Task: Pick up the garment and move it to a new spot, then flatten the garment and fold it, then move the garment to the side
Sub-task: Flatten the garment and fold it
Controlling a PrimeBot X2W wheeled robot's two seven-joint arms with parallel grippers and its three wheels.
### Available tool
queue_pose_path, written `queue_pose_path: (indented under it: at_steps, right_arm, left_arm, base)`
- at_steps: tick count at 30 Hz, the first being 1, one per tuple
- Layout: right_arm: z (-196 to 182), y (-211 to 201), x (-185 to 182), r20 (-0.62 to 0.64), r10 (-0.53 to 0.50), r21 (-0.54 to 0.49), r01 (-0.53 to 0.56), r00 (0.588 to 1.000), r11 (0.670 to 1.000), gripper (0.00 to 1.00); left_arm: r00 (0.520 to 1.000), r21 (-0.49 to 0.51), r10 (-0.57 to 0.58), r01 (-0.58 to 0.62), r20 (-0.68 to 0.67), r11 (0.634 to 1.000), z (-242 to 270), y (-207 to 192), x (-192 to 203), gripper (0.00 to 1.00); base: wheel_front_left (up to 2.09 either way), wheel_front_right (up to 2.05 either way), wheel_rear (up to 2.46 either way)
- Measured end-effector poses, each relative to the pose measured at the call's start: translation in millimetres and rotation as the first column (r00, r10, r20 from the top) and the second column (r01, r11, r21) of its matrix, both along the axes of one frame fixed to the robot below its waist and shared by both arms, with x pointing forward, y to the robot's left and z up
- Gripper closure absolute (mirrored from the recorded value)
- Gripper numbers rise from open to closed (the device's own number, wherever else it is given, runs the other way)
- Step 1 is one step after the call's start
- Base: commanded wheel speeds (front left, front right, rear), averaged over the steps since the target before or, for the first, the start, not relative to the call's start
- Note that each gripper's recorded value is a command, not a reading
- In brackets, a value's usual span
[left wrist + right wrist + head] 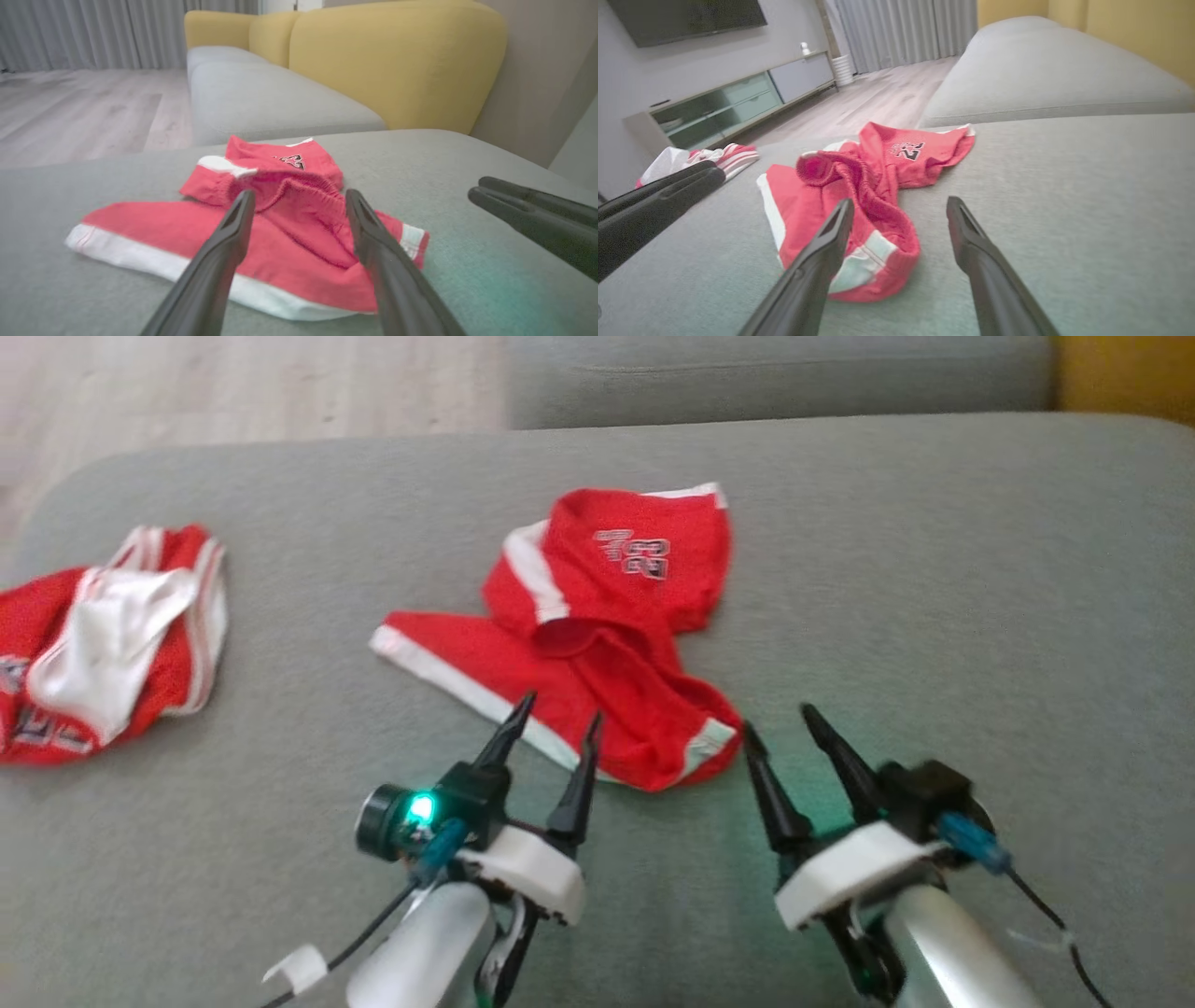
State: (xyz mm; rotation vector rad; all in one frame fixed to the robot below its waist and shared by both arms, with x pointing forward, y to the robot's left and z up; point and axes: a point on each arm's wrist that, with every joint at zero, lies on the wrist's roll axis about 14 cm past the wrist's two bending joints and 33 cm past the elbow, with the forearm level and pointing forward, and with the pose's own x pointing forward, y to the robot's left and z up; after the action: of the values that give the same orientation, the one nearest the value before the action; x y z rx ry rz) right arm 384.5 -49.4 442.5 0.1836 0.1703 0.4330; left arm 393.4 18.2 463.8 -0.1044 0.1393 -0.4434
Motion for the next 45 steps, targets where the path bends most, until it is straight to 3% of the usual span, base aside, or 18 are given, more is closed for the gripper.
queue_pose_path:
  at_steps: [9, 17, 18, 19, 20, 21, 27, 31, 39, 40, 41, 45]
  right_arm:
    - [-15, 39, 19, -0.025, 0.175, -0.117, -0.177, 0.984, 0.977, 0.0]
    - [-59, 33, 11, -0.162, 0.219, -0.203, -0.25, 0.962, 0.947, 0.0]
    - [-62, 32, 12, -0.17, 0.22, -0.207, -0.253, 0.961, 0.945, 0.04]
    - [-63, 32, 13, -0.176, 0.219, -0.205, -0.253, 0.96, 0.946, 0.31]
    - [-62, 33, 14, -0.176, 0.222, -0.203, -0.256, 0.959, 0.945, 0.78]
    - [-62, 33, 15, -0.176, 0.222, -0.197, -0.255, 0.959, 0.947, 1.0]
    - [-52, 20, 23, -0.166, 0.161, -0.145, -0.186, 0.973, 0.972, 1.0]
    - [-46, -18, 30, -0.155, 0.044, -0.13, -0.065, 0.987, 0.989, 1.0]
    - [-47, -86, 19, -0.167, -0.154, -0.129, 0.133, 0.974, 0.983, 1.0]
    - [-45, -92, 19, -0.159, -0.172, -0.131, 0.152, 0.972, 0.98, 0.18]
    - [-40, -97, 20, -0.143, -0.189, -0.129, 0.171, 0.972, 0.977, 0.0]
    - [-5, -116, 30, -0.014, -0.242, -0.119, 0.238, 0.97, 0.964, 0.0]
  left_arm:
    - [0.972, 0.012, 0.224, -0.224, -0.067, 0.975, -25, 72, -15, 0.0]
    - [0.955, 0.015, 0.282, -0.282, -0.096, 0.959, -36, 94, -22, 0.0]
    - [0.955, 0.011, 0.279, -0.279, -0.096, 0.96, -36, 93, -22, 0.0]
    - [0.956, 0.007, 0.276, -0.276, -0.097, 0.961, -36, 93, -21, 0.0]
    - [0.956, 0.007, 0.275, -0.276, -0.098, 0.961, -36, 92, -21, 0.0]
    - [0.957, 0.005, 0.274, -0.275, -0.097, 0.961, -36, 92, -21, 0.0]
    - [0.954, -0.005, 0.283, -0.285, -0.1, 0.958, -36, 93, -19, 0.0]
    - [0.951, -0.005, 0.279, -0.282, -0.131, 0.959, -46, 90, -28, 0.0]
    - [0.958, -0.011, 0.237, -0.242, -0.164, 0.97, -54, 74, -33, 0.0]
    - [0.959, -0.012, 0.232, -0.238, -0.165, 0.971, -54, 73, -33, 0.0]
    - [0.959, -0.012, 0.231, -0.236, -0.165, 0.972, -54, 72, -32, 0.0]
    - [0.949, 0.001, 0.272, -0.275, -0.158, 0.961, -53, 81, -31, 0.0]
  base:
    - [0.0, 0.0, 0.0]
    - [0.0, 0.0, 0.0]
    - [0.0, 0.0, 0.0]
    - [0.0, 0.0, 0.0]
    - [0.0, 0.0, 0.0]
    - [0.0, 0.0, 0.0]
    - [0.0, 0.0, 0.0]
    - [0.0, 0.0, 0.0]
    - [0.0, 0.0, 0.0]
    - [0.0, 0.0, 0.0]
    - [0.0, 0.0, 0.0]
    - [0.0, 0.0, 0.0]
